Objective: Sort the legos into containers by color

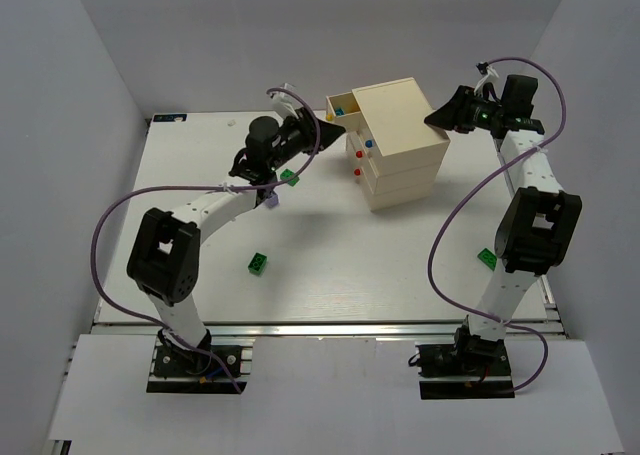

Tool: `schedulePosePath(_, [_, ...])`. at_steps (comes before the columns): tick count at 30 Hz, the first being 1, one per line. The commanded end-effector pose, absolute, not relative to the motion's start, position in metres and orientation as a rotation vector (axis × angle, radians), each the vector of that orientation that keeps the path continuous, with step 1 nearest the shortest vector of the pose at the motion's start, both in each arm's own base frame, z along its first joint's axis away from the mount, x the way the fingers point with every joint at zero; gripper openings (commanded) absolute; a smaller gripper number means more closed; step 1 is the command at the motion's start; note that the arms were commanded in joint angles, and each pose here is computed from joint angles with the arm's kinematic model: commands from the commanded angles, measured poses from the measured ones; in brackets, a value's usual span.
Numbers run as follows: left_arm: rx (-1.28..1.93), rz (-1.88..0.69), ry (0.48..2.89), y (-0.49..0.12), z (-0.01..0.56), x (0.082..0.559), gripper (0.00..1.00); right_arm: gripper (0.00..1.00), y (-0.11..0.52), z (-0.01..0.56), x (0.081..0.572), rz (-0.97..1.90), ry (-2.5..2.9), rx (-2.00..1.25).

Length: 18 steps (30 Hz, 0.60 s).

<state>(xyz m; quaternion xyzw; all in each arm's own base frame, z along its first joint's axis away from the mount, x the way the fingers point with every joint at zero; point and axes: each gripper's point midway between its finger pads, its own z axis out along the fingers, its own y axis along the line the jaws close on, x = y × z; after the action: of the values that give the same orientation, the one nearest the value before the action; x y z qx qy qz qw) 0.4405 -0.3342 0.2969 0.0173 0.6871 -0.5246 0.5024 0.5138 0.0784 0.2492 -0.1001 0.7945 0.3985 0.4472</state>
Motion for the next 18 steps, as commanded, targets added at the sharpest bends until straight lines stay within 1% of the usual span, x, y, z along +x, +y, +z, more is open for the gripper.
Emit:
schedulePosePath(1, [-0.121, -1.080, 1.717, -0.299, 0.278, 0.469, 0.28, 0.52, 0.089, 0.240, 0.498, 1.057, 2.013, -0.245])
schedulePosePath(4, [-0.259, -0.979, 1.735, -0.276, 0.268, 0.494, 0.43, 0.53, 0.089, 0.240, 0.499, 1.054, 2.014, -0.247])
schedulePosePath(6, [-0.312, -0.937, 1.740, -0.267, 0.262, 0.503, 0.51, 0.53, 0.089, 0.241, 0.499, 1.053, 2.014, -0.248])
schedulePosePath(8, [-0.343, -0.917, 1.738, -0.258, 0.266, 0.516, 0.55, 0.53, 0.089, 0.240, 0.499, 1.053, 2.014, -0.249])
schedulePosePath(9, [-0.345, -0.911, 1.768, -0.262, 0.253, 0.521, 0.57, 0.53, 0.088, 0.241, 0.499, 1.049, 2.011, -0.250])
schedulePosePath(10, [-0.352, -0.917, 1.753, -0.260, 0.262, 0.530, 0.59, 0.53, 0.088, 0.241, 0.500, 1.049, 2.012, -0.251])
schedulePosePath(11, [-0.345, -0.939, 1.769, -0.266, 0.259, 0.531, 0.63, 0.53, 0.089, 0.239, 0.499, 1.053, 2.015, -0.253])
schedulePosePath(12, [-0.357, -0.940, 1.788, -0.265, 0.248, 0.540, 0.65, 0.53, 0.088, 0.239, 0.500, 1.052, 2.013, -0.251])
schedulePosePath(13, [-0.354, -0.974, 1.767, -0.270, 0.258, 0.544, 0.65, 0.53, 0.089, 0.239, 0.499, 1.052, 2.014, -0.253])
schedulePosePath(15, [-0.351, -0.995, 1.794, -0.274, 0.243, 0.552, 0.65, 0.53, 0.089, 0.238, 0.499, 1.053, 2.016, -0.253])
schedulePosePath(16, [-0.357, -1.033, 1.776, -0.279, 0.252, 0.556, 0.65, 0.53, 0.088, 0.237, 0.499, 1.051, 2.017, -0.253])
schedulePosePath(18, [-0.351, -1.052, 1.789, -0.280, 0.248, 0.562, 0.64, 0.53, 0.089, 0.236, 0.499, 1.050, 2.021, -0.251])
